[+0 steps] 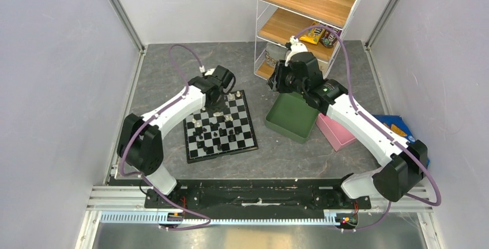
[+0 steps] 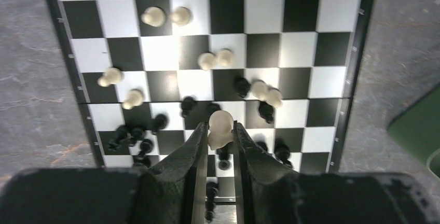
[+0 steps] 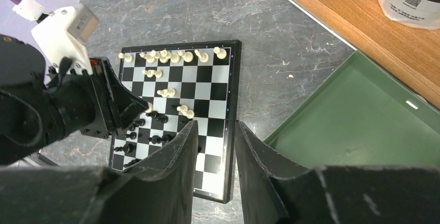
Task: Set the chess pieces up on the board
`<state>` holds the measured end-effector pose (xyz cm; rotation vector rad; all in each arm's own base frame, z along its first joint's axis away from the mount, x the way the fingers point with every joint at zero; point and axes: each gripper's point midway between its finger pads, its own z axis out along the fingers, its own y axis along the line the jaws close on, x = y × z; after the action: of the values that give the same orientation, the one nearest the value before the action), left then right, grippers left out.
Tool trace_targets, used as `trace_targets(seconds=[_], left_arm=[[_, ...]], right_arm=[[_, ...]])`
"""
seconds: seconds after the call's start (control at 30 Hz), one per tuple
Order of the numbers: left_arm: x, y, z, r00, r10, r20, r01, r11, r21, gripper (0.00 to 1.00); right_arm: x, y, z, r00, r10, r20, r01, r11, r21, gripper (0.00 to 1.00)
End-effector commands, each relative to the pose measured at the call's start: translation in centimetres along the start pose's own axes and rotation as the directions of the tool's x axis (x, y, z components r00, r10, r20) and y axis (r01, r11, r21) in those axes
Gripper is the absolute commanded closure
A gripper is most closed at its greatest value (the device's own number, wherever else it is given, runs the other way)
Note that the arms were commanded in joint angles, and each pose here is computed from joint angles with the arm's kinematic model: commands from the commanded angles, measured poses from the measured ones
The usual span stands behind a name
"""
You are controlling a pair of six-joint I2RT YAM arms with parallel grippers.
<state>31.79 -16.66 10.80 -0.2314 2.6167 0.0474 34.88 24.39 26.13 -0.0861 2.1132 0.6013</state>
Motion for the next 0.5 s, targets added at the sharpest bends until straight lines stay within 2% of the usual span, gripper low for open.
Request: trace_targets(seconds=[0.0, 0.23, 0.47], left_arm=[[-1.7, 3.5, -1.2, 0.999, -0.021, 0.026, 0.022, 0.999, -0.042, 0.83], [-3.6, 8.2, -0.3, 0.996, -0.090, 0.024, 0.092, 0.992, -0.084, 0.83], [-5.3, 10.1, 2.2, 0.995, -0.102, -0.004, 0.101, 0.990, -0.102, 0.83]], right_arm=[[-1.1, 0.3, 0.2, 0.999, -0.001, 0.036, 0.001, 1.000, -0.015, 0.60], [-1.0, 0.3, 0.5, 0.999, 0.002, 0.033, -0.001, 1.000, -0.017, 0.60], [-0.9, 0.2, 0.9, 1.000, 0.002, 0.025, -0.002, 1.000, -0.015, 0.60]])
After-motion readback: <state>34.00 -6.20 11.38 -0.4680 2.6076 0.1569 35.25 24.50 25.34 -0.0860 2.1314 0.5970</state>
